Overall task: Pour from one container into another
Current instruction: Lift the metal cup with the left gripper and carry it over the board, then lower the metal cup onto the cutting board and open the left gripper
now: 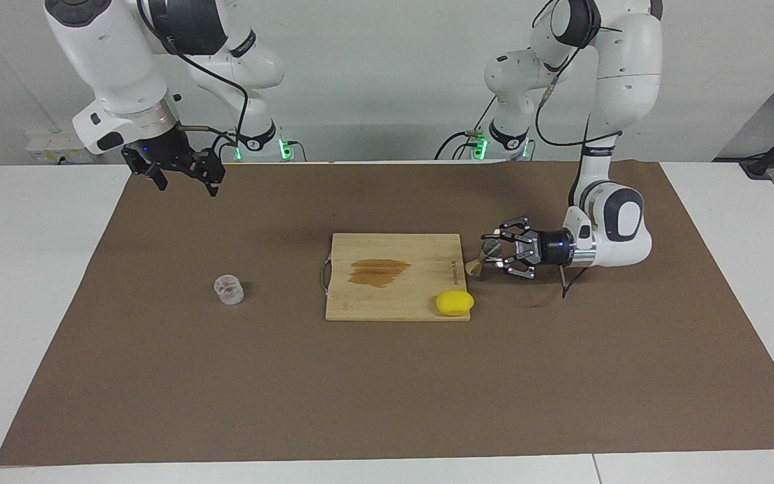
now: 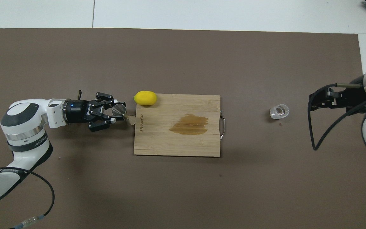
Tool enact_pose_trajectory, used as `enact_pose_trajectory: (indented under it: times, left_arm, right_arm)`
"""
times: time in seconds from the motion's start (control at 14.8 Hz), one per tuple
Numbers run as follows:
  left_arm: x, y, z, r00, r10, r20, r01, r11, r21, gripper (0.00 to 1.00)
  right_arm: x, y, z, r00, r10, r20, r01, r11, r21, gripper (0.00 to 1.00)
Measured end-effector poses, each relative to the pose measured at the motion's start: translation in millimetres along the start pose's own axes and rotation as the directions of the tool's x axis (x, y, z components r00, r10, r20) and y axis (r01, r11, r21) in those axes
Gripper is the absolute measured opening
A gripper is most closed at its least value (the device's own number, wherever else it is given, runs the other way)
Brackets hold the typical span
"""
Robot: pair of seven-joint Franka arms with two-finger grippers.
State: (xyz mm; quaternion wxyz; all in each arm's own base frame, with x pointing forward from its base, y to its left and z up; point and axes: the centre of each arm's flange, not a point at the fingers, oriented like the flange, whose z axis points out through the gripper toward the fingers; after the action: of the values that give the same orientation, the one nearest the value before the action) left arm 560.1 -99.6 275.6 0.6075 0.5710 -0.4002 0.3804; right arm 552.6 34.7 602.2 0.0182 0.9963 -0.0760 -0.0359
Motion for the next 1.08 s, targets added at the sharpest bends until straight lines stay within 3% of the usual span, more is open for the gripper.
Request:
enact_pose_trajectory:
  times: [1.08]
  left_arm:
    - [-10,8,166,0.981,-0.129,-0.143,0.14,0.988,0.069,0.51]
  right_arm:
    - [0,0,0,1.0,0.0,0.0,0.0,1.0,0.0,1.0]
